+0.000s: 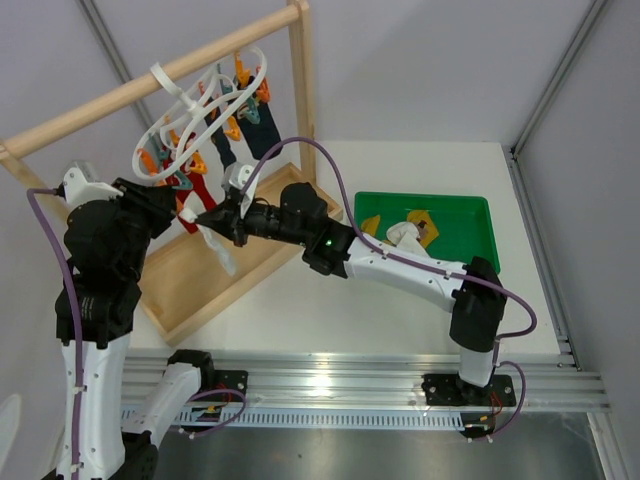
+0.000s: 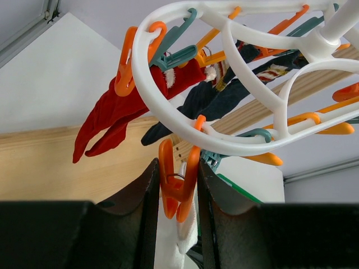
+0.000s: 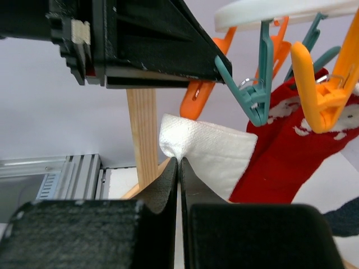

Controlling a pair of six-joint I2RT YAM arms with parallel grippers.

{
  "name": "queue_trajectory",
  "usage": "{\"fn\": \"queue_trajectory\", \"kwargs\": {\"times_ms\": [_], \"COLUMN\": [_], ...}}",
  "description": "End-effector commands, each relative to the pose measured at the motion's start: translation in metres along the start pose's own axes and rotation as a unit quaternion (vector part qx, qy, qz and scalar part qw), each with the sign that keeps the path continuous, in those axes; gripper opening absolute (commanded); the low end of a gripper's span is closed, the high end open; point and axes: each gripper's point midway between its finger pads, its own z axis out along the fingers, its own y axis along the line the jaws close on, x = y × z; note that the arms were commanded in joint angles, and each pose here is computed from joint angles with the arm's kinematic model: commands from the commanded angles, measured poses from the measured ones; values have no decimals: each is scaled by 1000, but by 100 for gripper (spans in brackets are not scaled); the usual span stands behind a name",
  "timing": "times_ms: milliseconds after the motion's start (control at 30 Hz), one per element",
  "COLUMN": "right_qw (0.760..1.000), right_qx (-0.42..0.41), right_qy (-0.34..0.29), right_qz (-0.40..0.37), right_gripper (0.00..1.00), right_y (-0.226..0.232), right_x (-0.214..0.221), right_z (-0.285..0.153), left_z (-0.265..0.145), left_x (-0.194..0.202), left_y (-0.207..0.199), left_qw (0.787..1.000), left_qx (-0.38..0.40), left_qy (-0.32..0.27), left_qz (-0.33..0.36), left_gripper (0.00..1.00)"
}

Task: Clip the socks to the hanger
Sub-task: Clamp the sock onto the hanger.

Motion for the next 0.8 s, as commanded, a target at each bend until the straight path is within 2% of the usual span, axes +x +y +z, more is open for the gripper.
{"fn": "queue_trajectory", "kwargs": {"times_ms": [0,767], "right_qw": [998,998], "right_qx": [1,9], "right_qy": [-50,-59], "right_qz": [-29,-26], "right_gripper": [0,0], "right_y": [3,9], "right_x": [-39,-33], "right_z": [8,27], "left_z": [3,0], "left_x": [21,18], "left_y": [16,16], "left_qw": [999,999], "left_qx": [-31,-30], "left_qy": [41,33], "left_qz": [1,-9], "left_gripper": [1,1]}}
